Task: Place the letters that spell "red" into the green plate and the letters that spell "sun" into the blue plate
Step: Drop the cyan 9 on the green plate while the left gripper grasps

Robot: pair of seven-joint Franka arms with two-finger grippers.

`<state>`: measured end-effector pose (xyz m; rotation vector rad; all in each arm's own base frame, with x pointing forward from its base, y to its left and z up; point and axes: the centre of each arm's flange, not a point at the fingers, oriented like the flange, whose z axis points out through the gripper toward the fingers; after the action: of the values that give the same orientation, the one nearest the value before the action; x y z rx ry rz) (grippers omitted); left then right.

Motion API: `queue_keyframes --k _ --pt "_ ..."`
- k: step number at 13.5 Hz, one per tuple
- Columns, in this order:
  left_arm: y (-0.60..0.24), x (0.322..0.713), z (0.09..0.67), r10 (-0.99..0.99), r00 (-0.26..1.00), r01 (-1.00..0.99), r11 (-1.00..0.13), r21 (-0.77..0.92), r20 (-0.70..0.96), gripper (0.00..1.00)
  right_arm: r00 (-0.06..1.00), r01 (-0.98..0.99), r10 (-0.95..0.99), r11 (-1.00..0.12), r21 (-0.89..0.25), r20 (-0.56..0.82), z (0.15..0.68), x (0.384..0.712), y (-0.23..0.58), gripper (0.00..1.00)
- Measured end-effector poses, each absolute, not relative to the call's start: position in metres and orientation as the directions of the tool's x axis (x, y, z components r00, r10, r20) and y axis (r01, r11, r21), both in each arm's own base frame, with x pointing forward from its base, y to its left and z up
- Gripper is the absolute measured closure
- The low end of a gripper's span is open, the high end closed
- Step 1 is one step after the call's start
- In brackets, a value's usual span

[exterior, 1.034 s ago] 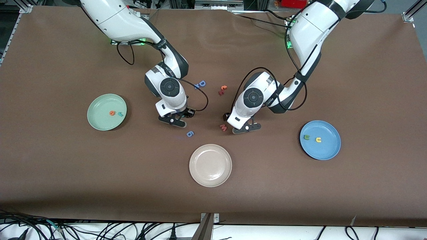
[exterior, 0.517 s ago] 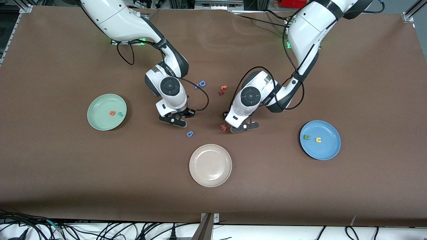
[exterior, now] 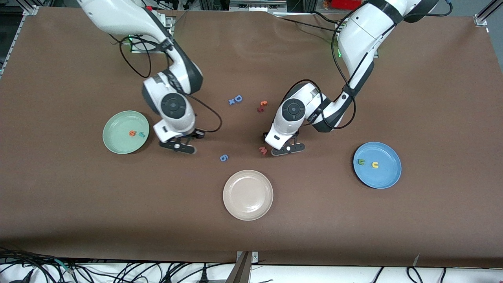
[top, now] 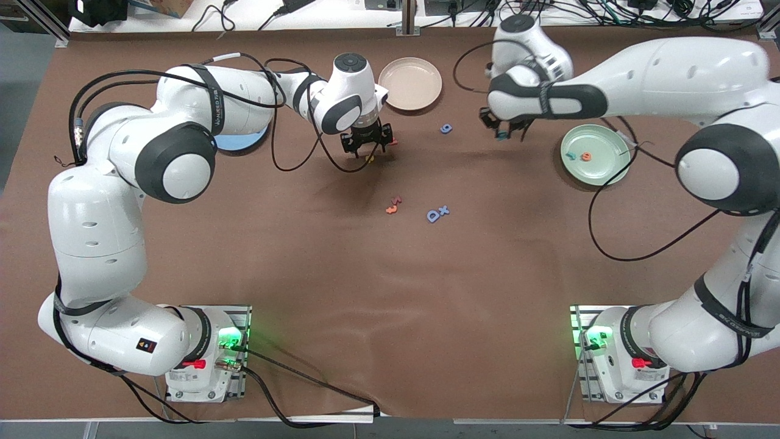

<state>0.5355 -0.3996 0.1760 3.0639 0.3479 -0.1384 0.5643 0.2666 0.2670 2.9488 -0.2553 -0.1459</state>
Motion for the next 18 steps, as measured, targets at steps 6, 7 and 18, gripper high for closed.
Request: queue_keyframes --k 6,7,18 --pt "-0.399 0.530 0.171 0.227 0.968 0.232 -0.972 0.035 -0.103 0.35 0.964 -0.082 -0.122 -0.981 0.175 -0.236 0.278 0.590 0.085 0.70" --pt "-0.399 0.529 0.170 0.227 0.968 0.232 -0.972 0.033 -0.105 0.36 0.959 -0.076 -0.118 -0.983 0.169 -0.258 0.269 0.587 0.058 0.70" --pt "-0.397 0.525 0.172 0.227 0.968 0.231 -0.973 0.026 -0.104 0.56 0.969 -0.072 -0.102 -0.988 0.140 -0.226 0.208 0.547 -0.012 0.51"
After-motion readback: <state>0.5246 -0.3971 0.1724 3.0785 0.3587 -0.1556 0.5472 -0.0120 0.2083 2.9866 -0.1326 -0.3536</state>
